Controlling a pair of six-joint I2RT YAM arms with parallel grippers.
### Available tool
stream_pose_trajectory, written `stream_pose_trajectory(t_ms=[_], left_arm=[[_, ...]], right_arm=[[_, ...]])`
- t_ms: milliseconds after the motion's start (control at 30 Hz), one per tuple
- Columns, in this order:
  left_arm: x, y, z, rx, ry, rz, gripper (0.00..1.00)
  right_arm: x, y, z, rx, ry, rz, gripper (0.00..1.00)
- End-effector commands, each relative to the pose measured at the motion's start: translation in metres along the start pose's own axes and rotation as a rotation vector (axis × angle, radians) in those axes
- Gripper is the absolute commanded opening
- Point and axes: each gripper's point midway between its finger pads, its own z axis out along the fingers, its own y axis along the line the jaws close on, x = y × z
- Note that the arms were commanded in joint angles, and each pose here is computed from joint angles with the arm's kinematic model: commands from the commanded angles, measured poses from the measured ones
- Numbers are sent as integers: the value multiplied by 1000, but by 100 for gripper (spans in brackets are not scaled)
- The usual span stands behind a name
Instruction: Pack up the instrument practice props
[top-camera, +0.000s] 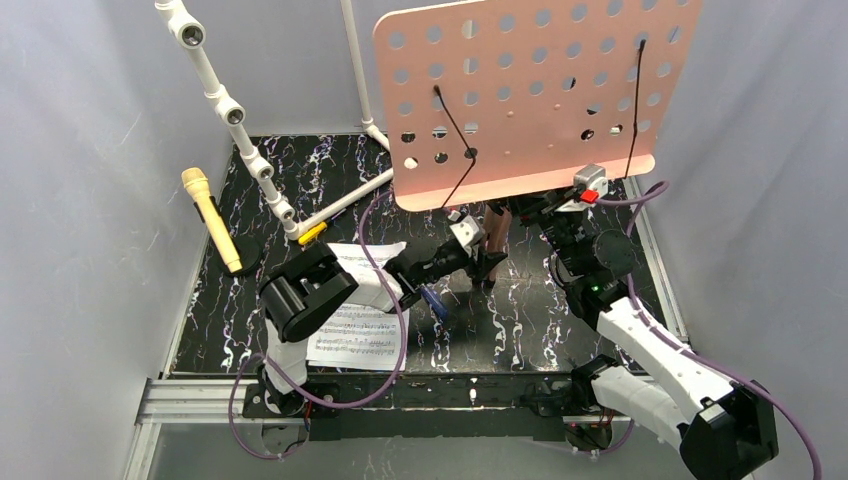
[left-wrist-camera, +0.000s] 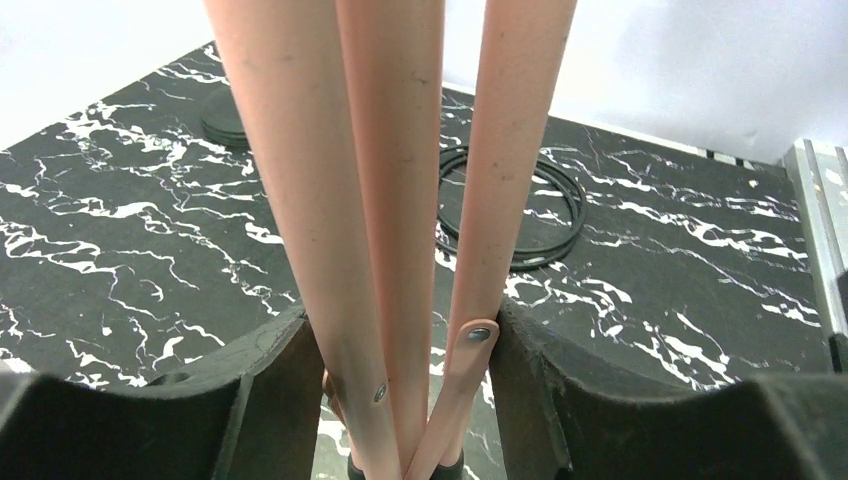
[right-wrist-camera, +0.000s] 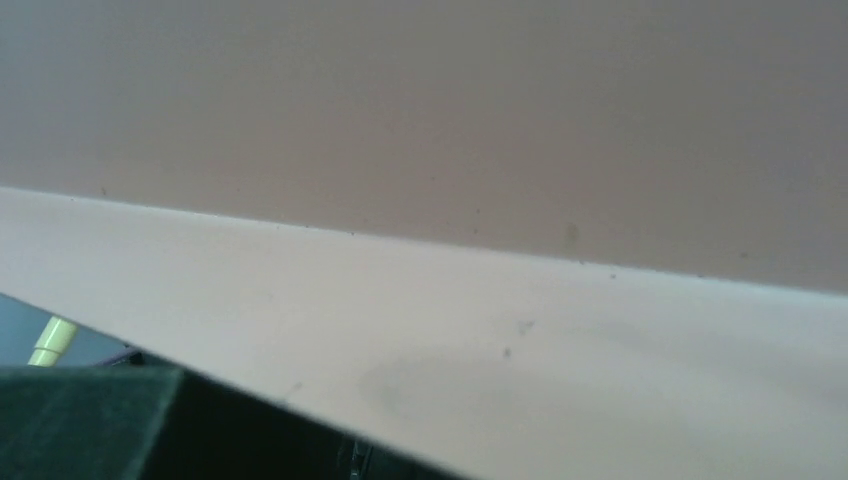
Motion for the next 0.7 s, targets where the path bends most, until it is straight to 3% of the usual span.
stream_pose_trajectory(t_ms=[0, 133, 400, 667], left_arm=[[-47, -12, -12, 95, -57, 102, 0], [-56, -1, -23, 94, -37, 145, 0], [-88, 28, -36, 82, -55, 214, 0], [-105, 23, -53, 122, -11, 332, 0]], right_arm=[[-24, -23, -5, 125, -57, -50, 11], [-28, -26, -11, 152, -52, -48, 1], [-35, -23, -17, 161, -42, 2, 1], [-40, -29, -34, 232, -83, 115, 1]])
